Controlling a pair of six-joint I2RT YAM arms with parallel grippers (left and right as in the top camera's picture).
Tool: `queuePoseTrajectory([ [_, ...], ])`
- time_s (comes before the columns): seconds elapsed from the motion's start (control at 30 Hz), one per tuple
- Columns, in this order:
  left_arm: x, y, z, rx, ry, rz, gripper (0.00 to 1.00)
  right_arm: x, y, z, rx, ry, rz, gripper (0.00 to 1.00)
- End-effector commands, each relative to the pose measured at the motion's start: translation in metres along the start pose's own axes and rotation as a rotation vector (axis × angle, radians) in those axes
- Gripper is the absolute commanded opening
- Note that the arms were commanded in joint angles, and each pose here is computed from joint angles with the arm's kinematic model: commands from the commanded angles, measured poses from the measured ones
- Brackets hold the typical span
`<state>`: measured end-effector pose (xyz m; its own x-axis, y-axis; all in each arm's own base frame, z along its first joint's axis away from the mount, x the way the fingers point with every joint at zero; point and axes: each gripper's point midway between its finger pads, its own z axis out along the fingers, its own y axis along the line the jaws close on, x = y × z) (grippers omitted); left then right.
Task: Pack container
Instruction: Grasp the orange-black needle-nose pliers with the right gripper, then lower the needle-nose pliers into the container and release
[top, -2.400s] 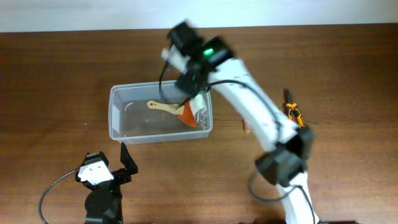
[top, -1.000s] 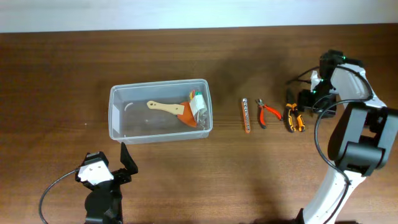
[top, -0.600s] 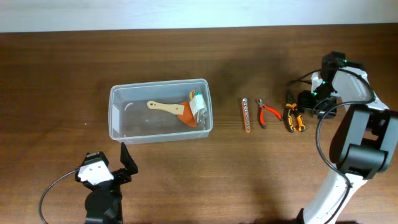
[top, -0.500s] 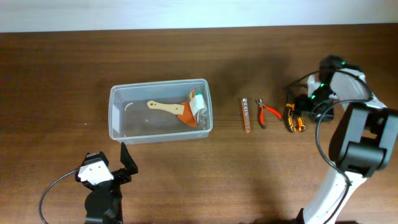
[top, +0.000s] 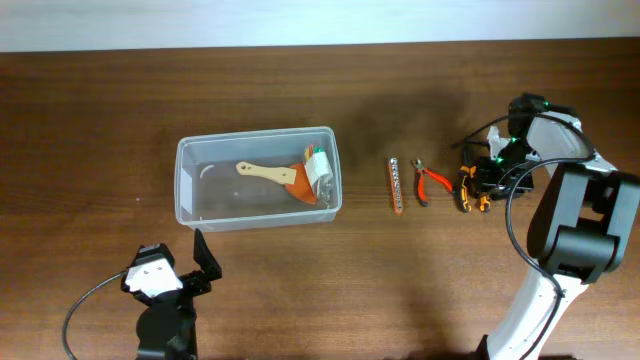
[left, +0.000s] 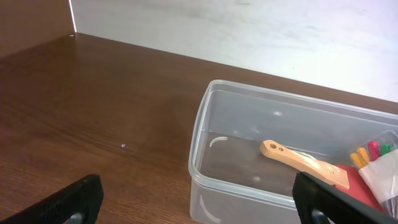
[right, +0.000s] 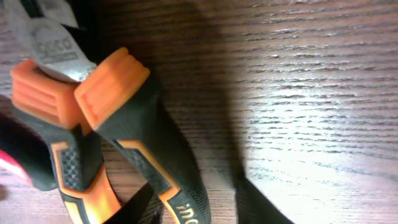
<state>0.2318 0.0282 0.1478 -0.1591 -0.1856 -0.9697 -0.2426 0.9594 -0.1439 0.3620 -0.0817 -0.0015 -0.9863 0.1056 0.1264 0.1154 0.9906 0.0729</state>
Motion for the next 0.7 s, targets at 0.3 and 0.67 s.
queuePoseTrajectory([
  [0.3,0.001,0.0,0.0,0.0,0.0,0.01,0.99,-0.006,0.01,-0.019,-0.04,-0.027,0.036,0.04],
  [0.67,0.001,0.0,0.0,0.001,0.0,0.01,0.99,-0.033,0.123,-0.232,-0.197,-0.53,-0.173,0.04],
])
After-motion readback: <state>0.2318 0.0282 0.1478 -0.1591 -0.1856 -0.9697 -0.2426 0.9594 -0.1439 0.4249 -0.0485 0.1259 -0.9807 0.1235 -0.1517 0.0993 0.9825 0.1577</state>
